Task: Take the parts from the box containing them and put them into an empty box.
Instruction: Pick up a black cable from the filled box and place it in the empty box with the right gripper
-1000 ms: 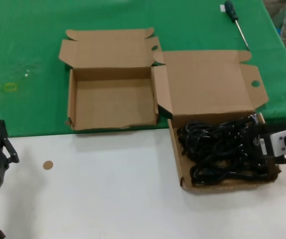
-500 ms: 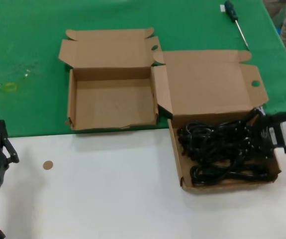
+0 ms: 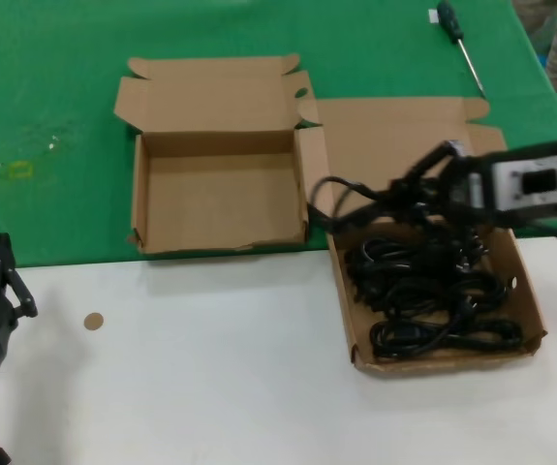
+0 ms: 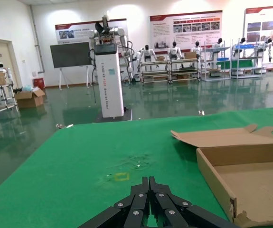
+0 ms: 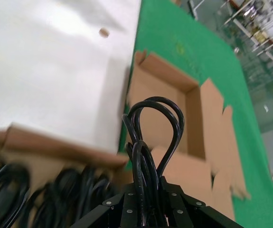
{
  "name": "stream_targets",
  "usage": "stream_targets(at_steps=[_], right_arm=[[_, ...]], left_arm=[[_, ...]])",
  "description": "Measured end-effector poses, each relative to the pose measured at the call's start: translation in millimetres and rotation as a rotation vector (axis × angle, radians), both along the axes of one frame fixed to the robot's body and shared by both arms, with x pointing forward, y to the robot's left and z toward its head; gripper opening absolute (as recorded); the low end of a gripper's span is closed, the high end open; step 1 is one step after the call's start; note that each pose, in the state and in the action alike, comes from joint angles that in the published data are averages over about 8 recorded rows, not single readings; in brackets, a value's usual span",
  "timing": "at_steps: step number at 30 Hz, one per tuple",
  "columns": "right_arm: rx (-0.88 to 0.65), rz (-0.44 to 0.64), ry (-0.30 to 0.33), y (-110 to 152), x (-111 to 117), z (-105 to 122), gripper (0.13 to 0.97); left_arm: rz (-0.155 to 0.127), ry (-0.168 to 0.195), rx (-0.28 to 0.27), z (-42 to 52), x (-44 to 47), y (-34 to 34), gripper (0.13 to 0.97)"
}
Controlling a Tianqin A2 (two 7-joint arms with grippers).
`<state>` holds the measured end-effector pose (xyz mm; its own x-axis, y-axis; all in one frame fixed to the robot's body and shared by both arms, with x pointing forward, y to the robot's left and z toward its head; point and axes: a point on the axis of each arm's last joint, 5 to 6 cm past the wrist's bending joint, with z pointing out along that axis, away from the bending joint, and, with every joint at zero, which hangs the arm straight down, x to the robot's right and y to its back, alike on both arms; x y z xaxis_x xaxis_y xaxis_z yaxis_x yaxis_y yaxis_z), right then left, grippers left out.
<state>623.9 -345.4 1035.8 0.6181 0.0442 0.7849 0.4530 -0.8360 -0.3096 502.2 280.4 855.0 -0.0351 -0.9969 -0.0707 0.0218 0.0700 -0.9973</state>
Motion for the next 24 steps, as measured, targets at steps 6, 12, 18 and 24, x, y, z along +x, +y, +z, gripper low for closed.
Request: stream_targets(at_steps=[6, 12, 18, 24], right_arm=[[0.063, 0.021, -0.018, 39.4, 15.4, -2.2, 0.216], [0.118, 0.033, -0.030, 79.7, 30.8, -7.2, 0.216], [0.151, 0.035, -0.041, 115.6, 50.5, -6.9, 0.215], [0.171, 0.032, -0.046, 148.9, 72.8, -5.7, 0.215]], left_arm=[[0.000, 0.000, 0.000, 0.0, 0.0, 0.0, 0.152], [0.000, 0.000, 0.000, 0.0, 0.0, 0.0, 0.152], [0.000, 0.000, 0.000, 0.0, 0.0, 0.0, 0.152], [0.000, 0.000, 0.000, 0.0, 0.0, 0.0, 0.152]])
